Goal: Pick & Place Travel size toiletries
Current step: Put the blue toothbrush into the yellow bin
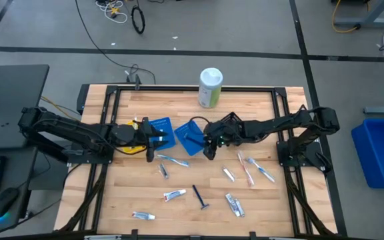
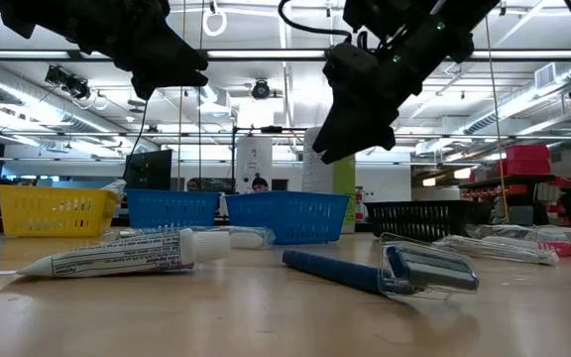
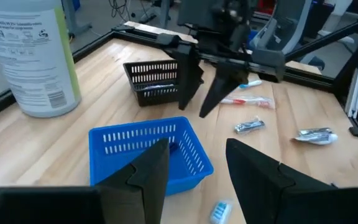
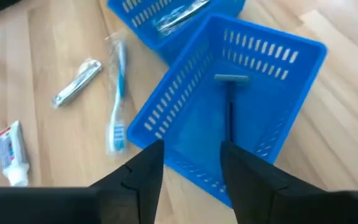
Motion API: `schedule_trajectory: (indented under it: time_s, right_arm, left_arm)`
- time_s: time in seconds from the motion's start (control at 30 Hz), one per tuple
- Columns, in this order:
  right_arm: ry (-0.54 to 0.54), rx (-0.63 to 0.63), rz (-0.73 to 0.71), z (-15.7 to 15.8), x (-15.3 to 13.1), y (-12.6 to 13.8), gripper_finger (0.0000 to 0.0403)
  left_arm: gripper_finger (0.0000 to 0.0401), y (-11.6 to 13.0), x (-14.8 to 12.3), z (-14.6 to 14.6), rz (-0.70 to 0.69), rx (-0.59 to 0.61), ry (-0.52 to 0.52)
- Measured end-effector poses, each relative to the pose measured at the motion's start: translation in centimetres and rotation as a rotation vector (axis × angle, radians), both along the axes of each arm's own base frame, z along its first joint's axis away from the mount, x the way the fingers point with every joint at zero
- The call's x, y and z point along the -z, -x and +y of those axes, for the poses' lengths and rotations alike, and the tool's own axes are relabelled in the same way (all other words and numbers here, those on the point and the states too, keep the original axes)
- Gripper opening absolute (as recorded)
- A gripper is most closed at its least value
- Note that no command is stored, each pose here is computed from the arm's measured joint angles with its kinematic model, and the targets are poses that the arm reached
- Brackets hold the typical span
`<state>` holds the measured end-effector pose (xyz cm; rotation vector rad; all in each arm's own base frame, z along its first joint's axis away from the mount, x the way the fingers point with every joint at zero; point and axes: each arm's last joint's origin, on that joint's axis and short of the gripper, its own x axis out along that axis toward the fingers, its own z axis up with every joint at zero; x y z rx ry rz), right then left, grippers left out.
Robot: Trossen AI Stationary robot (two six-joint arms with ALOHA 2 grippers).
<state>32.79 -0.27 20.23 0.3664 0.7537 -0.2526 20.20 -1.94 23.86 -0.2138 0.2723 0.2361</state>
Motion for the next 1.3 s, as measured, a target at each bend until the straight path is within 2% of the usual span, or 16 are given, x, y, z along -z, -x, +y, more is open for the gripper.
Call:
schedule_trajectory:
  time_s: [0.2, 0.37, 0.57, 0.77, 0.9, 1.07, 1.3]
  right_arm:
    - [0.015, -0.042, 0.012, 0.9, 0.7, 0.4, 0.0155]
    - [0.014, -0.045, 0.003, 1.0, 1.2, 0.5, 0.0154]
    - [0.018, -0.044, -0.012, 0.9, 1.2, 0.5, 0.0165]
    - [0.026, -0.041, -0.012, 0.6, 1.1, 0.5, 0.0175]
    - [0.060, -0.065, -0.027, 0.4, 1.0, 0.3, 0.0182]
    - [0.151, -0.120, -0.043, 0.0, 0.8, 0.2, 0.0193]
    - [0.252, -0.208, -0.053, -0.2, 0.6, 0.0, 0.0204]
  left_arm:
    - [0.0167, -0.6, 0.8, -0.5, 0.039, 0.101, 0.025]
    - [0.0167, -2.0, 2.9, -1.8, 0.131, 0.196, 0.046]
    - [0.0167, -4.7, 4.8, -3.8, 0.240, 0.301, -0.073]
    - [0.0167, -7.7, 5.0, -4.2, 0.283, 0.287, -0.179]
    - [0.0168, -8.9, 5.4, -4.4, 0.347, 0.376, -0.252]
    - [0.0180, -9.6, 6.0, -4.2, 0.444, 0.384, -0.247]
    - [0.0201, -10.2, 8.4, -3.9, 0.547, 0.401, -0.210]
